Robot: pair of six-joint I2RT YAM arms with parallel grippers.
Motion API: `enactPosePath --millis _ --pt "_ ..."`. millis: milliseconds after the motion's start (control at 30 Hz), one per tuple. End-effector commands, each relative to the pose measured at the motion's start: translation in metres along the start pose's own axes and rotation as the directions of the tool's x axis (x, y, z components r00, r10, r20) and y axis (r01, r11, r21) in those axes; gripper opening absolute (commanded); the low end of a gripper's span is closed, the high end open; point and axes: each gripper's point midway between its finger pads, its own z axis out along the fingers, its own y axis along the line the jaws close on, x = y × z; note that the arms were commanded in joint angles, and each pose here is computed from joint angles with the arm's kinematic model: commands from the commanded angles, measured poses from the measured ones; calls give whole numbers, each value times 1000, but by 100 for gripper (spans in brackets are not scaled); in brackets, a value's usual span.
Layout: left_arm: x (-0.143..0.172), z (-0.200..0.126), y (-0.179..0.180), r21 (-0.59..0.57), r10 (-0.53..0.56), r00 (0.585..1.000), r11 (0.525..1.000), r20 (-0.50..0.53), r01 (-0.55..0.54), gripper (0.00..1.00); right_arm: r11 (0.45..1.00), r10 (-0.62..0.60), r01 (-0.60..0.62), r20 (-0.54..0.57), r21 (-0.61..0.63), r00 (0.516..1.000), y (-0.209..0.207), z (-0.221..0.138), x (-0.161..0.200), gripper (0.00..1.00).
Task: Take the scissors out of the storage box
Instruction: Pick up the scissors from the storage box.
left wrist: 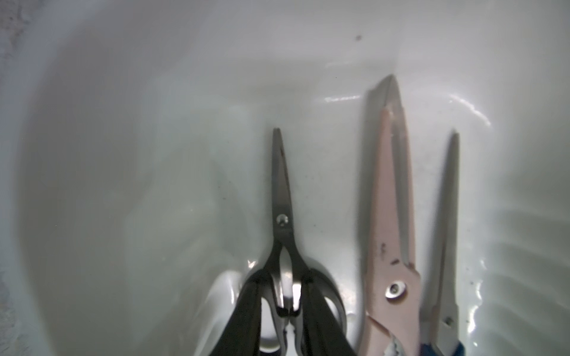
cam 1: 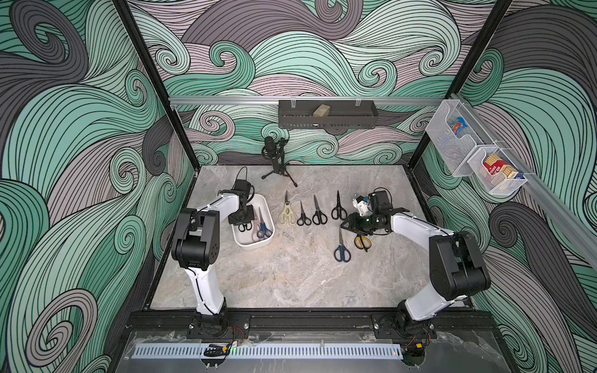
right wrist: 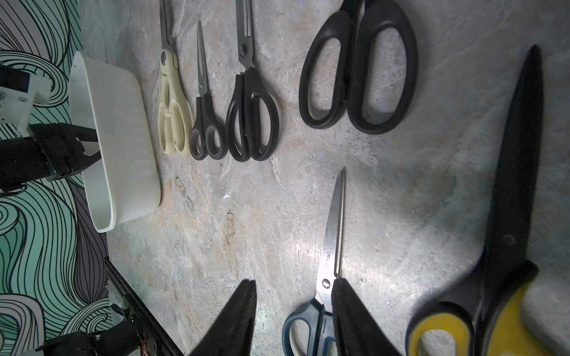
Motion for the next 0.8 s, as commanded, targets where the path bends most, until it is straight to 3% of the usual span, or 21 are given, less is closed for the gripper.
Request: enactPosePath --millis 0,300,533,767 --pt "11 2 -17 94 -27 999 995 -30 30 28 1000 -19 19 4 -22 1000 7 1 -6 44" --pt "13 -5 -40 209 -83 995 974 -48 91 29 999 -20 20 8 -26 1000 8 -1 -6 44" --pt "0 -23 -10 66 -47 999 997 7 46 32 999 -17 17 8 -27 1000 8 -1 -6 44" --pt "7 -18 7 30 -59 998 998 3 59 32 999 -17 17 2 -27 1000 8 0 -5 44"
